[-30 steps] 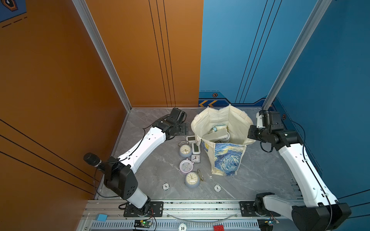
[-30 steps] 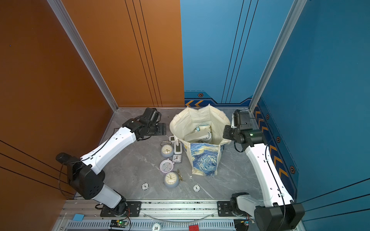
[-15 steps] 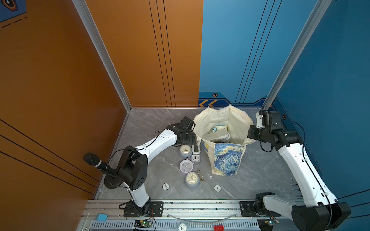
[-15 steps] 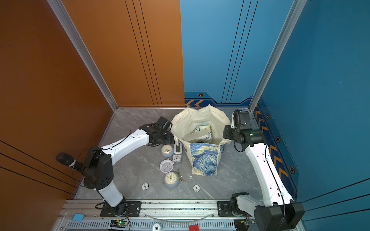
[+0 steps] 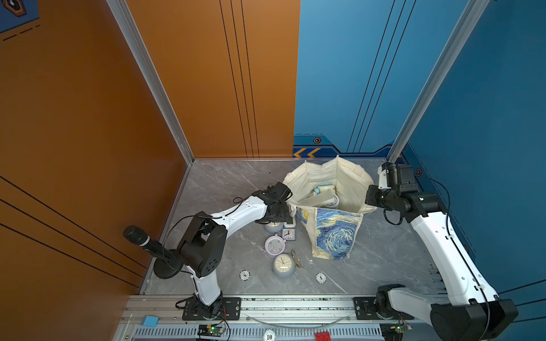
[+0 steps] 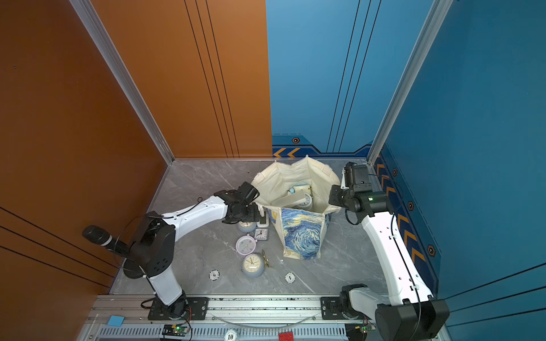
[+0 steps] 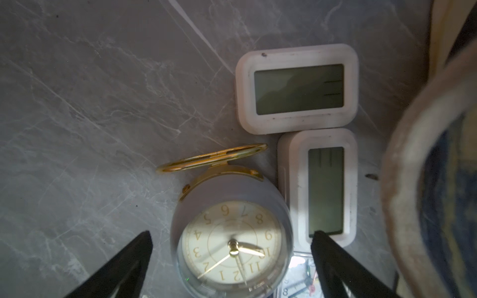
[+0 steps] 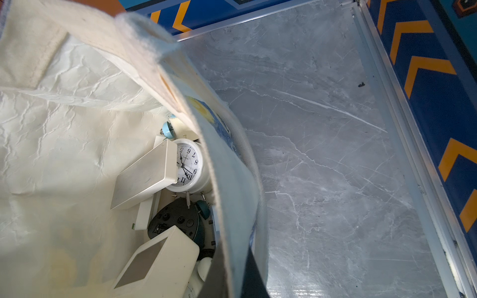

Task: Put the alarm clock into the canvas bag
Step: Pick up the alarm from the center of the board.

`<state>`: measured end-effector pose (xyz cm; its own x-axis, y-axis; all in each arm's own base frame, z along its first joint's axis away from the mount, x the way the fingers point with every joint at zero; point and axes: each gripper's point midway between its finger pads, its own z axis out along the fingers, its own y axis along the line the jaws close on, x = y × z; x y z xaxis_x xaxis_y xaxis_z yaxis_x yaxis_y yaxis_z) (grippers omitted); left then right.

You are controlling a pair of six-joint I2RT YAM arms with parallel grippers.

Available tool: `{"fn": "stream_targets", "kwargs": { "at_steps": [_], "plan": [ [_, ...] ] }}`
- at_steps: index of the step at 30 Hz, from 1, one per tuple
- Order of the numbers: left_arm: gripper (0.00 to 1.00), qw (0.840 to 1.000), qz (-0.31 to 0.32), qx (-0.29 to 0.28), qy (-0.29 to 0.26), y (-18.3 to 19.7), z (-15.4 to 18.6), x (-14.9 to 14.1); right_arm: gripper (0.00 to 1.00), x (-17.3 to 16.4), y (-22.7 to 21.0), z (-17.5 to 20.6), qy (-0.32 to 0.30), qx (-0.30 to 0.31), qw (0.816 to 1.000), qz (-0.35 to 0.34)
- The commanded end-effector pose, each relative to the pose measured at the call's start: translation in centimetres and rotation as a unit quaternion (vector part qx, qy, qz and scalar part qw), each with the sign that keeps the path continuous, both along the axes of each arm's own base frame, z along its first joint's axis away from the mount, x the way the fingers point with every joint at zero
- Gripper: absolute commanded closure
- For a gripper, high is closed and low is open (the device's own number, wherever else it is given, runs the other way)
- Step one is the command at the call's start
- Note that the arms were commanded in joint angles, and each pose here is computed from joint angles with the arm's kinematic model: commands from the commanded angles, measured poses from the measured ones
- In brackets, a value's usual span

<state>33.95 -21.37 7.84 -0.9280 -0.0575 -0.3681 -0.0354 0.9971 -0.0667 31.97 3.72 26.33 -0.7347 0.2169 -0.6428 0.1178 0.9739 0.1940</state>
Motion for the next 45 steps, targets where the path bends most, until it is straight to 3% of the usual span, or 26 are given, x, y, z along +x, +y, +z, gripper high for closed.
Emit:
{"fn": "stream_targets", "kwargs": {
  "at_steps": [1,13,18,24,28,35,37,45],
  "plan": [
    [0.02,0.999,0.011,0.025,0.019,1.0,-1.7,-0.6,0.91,-0.4,-0.2,0.2,-0.005,-0.005,1.0,0.0],
    [0.0,0.998,0.011,0.028,0.054,1.3,-4.7,-1.0,0.91,-0.2,0.0,0.2,-0.003,-0.004,1.0,0.001],
    [0.07,0.998,0.013,0.024,0.056,1.6,-4.7,-0.9,0.91,-0.2,0.0,0.2,-0.003,-0.003,1.0,0.001],
    [0.01,0.998,0.01,0.021,0.058,1.5,-4.8,-0.9,0.91,0.0,0.2,0.2,-0.003,-0.003,1.0,0.003],
    [0.06,0.998,0.008,0.016,0.057,1.4,-4.5,-0.9,0.91,-0.1,0.2,0.3,-0.003,-0.004,1.0,0.003],
    [0.12,1.0,0.003,0.009,0.029,1.5,-2.3,-0.5,0.91,-0.1,0.1,0.4,-0.005,-0.006,1.0,0.003],
    [0.18,1.0,0.001,0.005,0.018,1.6,-1.4,-0.3,0.91,-0.1,0.1,0.4,-0.005,-0.005,1.0,0.004],
    [0.25,0.999,-0.008,-0.024,-0.041,1.9,3.7,0.3,0.91,-0.1,0.0,0.3,-0.004,-0.007,1.0,0.002]
  ]
}}
